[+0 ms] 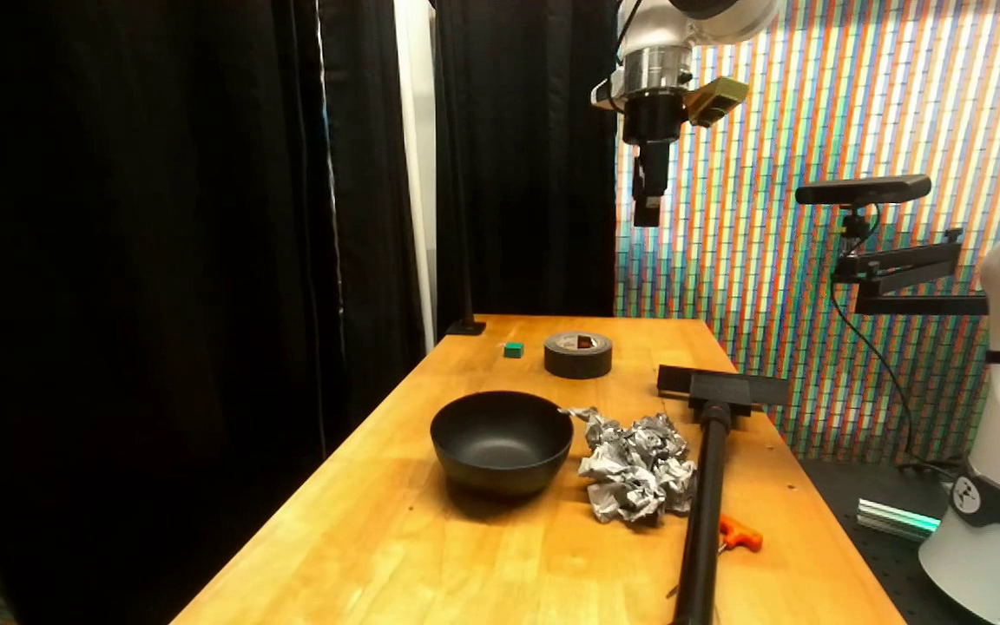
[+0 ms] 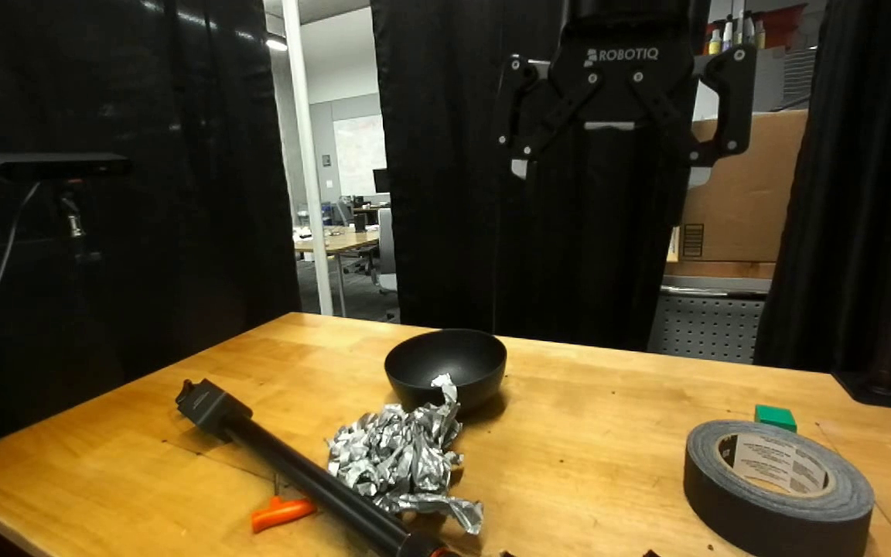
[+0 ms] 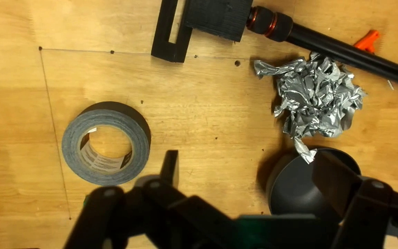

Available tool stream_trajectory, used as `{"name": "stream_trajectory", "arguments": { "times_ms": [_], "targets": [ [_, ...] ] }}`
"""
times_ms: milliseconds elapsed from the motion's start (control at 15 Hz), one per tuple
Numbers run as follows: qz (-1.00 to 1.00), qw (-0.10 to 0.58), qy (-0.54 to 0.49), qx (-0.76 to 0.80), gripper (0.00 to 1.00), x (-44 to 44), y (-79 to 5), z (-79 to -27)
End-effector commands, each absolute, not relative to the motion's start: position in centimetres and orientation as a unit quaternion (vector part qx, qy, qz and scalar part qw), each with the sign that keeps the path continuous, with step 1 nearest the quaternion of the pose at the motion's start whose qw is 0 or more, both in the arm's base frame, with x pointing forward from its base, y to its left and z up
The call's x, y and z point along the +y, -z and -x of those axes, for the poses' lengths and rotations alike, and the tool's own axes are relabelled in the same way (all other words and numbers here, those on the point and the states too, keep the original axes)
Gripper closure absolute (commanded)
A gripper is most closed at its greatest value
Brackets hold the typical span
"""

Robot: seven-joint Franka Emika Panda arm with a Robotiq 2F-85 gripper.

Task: Pick up the tape and green block from the table and put them in the black bowl.

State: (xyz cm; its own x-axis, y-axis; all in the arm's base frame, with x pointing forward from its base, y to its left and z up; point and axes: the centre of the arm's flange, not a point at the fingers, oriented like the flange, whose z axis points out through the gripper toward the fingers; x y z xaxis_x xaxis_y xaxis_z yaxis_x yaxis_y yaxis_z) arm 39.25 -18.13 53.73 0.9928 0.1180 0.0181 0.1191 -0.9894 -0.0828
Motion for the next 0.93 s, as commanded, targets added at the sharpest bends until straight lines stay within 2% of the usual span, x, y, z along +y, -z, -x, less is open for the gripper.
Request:
{"name": "stream_trajectory", "arguments": {
  "times_ms": [0, 400, 867],
  "targets": [
    [0.994, 0.044, -0.009, -0.099, 0.00, -18.3, -53.4, -42.2],
    [0.990, 0.062, -0.028, -0.127, 0.00, -20.7, -51.2, -45.0],
    [0.991, 0.072, -0.047, -0.106, 0.00, -26.7, -48.4, -43.6]
  ]
}}
